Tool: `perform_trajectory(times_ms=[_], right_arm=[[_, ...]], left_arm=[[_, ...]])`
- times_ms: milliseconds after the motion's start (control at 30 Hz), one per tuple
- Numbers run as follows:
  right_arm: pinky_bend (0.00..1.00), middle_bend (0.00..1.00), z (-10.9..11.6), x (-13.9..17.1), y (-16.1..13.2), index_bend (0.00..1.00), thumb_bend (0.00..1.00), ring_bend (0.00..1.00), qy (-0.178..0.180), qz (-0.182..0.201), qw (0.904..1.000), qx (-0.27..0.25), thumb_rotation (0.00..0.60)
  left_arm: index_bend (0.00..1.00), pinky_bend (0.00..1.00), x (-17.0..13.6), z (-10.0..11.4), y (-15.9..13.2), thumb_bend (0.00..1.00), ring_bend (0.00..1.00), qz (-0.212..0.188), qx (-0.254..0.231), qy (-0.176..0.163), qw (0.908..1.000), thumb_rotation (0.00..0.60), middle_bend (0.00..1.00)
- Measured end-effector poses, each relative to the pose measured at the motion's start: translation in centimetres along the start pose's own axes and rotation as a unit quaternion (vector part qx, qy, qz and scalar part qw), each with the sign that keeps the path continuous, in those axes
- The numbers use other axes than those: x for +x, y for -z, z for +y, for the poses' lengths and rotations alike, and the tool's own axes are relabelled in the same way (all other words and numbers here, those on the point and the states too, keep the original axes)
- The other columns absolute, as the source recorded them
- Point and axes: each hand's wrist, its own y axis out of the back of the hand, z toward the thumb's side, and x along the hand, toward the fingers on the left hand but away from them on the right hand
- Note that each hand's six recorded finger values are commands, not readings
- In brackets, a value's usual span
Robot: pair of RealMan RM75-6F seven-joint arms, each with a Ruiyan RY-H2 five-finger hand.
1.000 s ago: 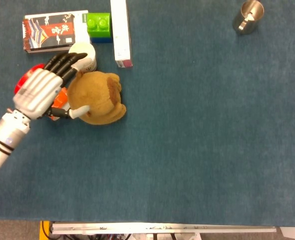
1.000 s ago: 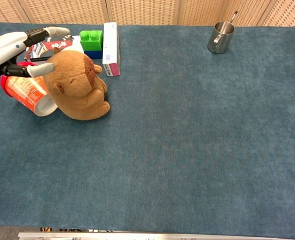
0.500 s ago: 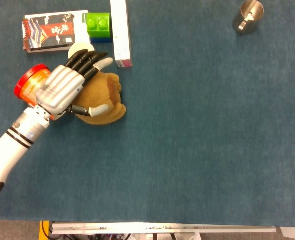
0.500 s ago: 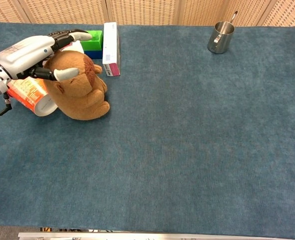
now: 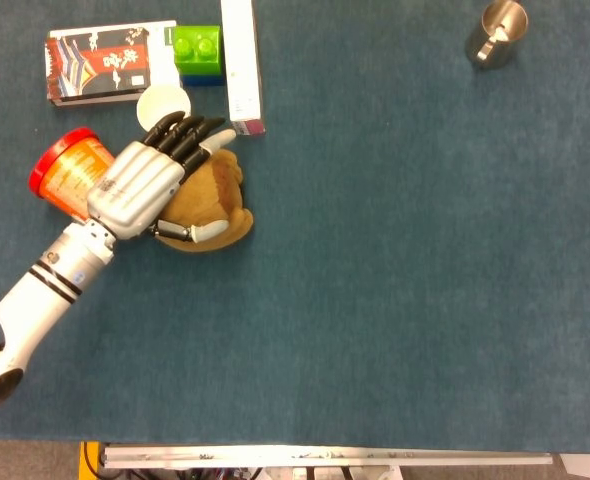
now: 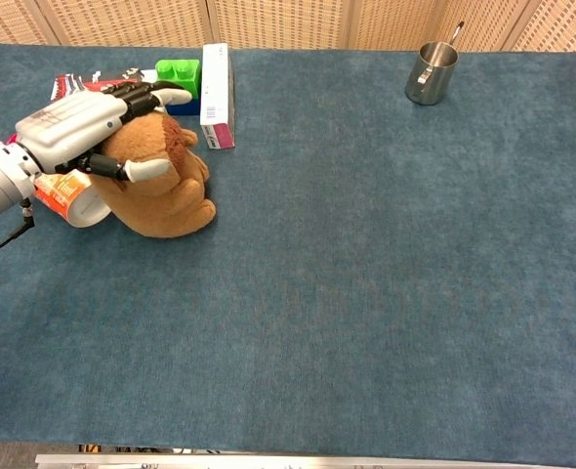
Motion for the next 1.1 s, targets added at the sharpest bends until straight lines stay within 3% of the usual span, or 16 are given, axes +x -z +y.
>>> perform_trajectory(times_ms=[300, 700, 1100], right_arm=[[0.21, 0.30, 0.0, 0.3, 0.2, 0.29, 0.12, 0.18, 0.001, -0.002, 1.0000, -0.003, 0.600], [0.21, 0.30, 0.0, 0.6, 0.5, 0.29, 0.12, 0.18, 0.003, -0.005, 0.9999, -0.008, 0.600], [0.21, 0.30, -0.2, 0.7, 0.9, 0.29, 0.12, 0.18, 0.000, -0.010, 0.9999, -0.010, 0.600]], left_arm=[[0.04, 0.01, 0.0, 1.3, 0.1, 0.14, 0.02, 0.007, -0.018, -0.022, 0.9996, 0.157, 0.05], [0.04, 0.01, 1.9, 2.1, -2.5, 0.14, 0.02, -0.027, -0.037, -0.040, 0.9981, 0.157, 0.05], [0.04, 0.01, 1.8, 0.5, -2.7, 0.14, 0.02, -0.026, -0.007, -0.019, 0.9995, 0.156, 0.05]])
